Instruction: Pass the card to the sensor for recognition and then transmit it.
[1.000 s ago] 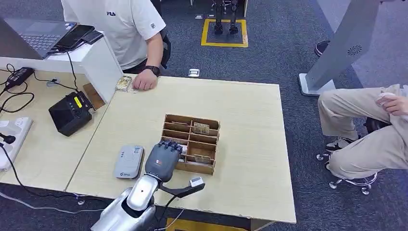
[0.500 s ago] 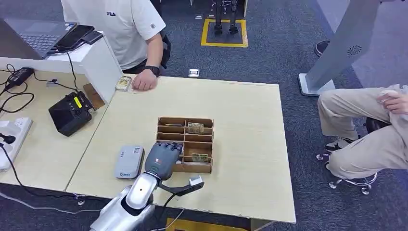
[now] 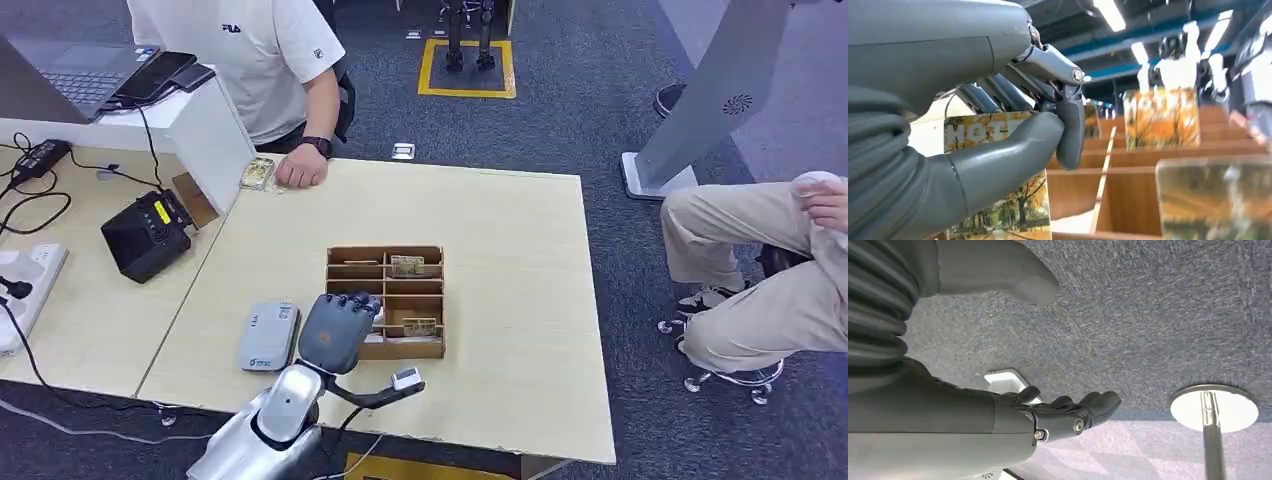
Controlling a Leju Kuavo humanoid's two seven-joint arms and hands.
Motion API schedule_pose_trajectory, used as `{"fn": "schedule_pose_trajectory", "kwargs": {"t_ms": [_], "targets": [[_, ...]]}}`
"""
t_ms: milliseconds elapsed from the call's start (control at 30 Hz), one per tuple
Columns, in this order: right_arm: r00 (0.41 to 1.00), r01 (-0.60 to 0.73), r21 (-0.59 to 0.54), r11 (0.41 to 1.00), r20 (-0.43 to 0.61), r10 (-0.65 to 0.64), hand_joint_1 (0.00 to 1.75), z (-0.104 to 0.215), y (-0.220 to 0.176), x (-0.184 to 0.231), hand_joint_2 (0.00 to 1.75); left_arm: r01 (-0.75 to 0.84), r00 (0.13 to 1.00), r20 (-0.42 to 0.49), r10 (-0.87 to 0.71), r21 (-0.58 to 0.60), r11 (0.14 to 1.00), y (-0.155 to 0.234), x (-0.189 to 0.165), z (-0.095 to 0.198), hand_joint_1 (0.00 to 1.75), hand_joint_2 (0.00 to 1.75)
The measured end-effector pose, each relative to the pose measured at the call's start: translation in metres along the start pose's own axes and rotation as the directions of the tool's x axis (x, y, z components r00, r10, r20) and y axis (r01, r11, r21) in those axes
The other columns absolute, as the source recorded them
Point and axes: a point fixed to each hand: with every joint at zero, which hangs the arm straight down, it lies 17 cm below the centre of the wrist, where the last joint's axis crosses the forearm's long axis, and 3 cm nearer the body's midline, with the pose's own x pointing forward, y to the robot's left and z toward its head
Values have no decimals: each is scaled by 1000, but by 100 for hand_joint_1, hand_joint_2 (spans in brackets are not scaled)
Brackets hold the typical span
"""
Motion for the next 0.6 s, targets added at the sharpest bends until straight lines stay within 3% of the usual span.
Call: {"fn": "schedule_pose_trajectory", "kwargs": {"t_ms": [233,600], "targets": [[1000,3,-1,1000,13,-3,0,0,0,2,175,-50,999,25,47,140,989,29,6,-1,175,175],[1000,2,-1,1000,14,-2,0,0,0,2,175,-98,995,44,90,209,973,56,10,-2,175,175]]}}
